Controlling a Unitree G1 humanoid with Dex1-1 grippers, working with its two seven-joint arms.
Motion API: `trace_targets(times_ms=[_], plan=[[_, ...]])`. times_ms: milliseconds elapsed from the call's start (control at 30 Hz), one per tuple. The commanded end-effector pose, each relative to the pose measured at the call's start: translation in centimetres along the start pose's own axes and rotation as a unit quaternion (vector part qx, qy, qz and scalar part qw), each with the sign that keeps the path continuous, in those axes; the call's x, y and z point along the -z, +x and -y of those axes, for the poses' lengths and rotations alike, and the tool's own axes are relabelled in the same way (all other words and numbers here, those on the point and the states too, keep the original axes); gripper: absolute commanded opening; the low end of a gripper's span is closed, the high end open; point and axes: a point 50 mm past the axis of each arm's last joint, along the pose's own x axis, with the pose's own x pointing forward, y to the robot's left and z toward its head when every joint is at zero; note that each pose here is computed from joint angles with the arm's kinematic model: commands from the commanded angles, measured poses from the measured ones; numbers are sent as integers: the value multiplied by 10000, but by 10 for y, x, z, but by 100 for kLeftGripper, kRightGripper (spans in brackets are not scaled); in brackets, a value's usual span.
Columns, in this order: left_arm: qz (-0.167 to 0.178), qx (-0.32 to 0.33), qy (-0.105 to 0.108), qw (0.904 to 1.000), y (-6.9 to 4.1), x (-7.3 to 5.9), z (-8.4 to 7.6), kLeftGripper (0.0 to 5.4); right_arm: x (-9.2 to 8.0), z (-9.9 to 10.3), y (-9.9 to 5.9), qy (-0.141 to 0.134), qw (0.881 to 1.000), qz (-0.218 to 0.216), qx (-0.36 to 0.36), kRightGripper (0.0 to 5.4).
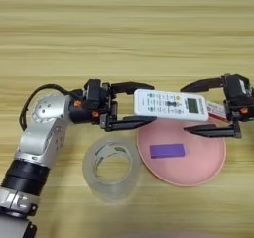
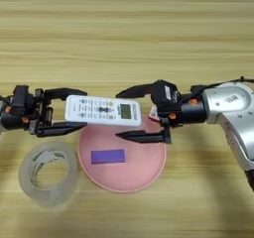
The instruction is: Move the objects on the table
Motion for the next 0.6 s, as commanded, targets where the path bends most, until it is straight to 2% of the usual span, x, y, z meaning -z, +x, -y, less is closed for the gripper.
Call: trace_targets(times_ms=[33, 167, 400, 467, 600], plan=[[-137, 33, 156, 9998, 0, -2, -4, 286, -9, 4, -2, -14, 9996, 281, 95, 497], [-186, 32, 159, 9997, -1, 0, -5, 286, -17, 8, -2, 32, 9978, 620, 242, 539], [-456, -7, 194, 9988, -3, 6, -12, 286, -31, 20, -7, 65, 9886, 1247, 846, 540], [-525, -14, 206, 9984, -4, 8, -13, 286, -33, 24, -9, 77, 9834, 1433, 1109, 540], [-648, -19, 248, 9976, -4, 10, -15, 286, -35, 34, -14, 123, 9655, 1799, 1880, 540]])
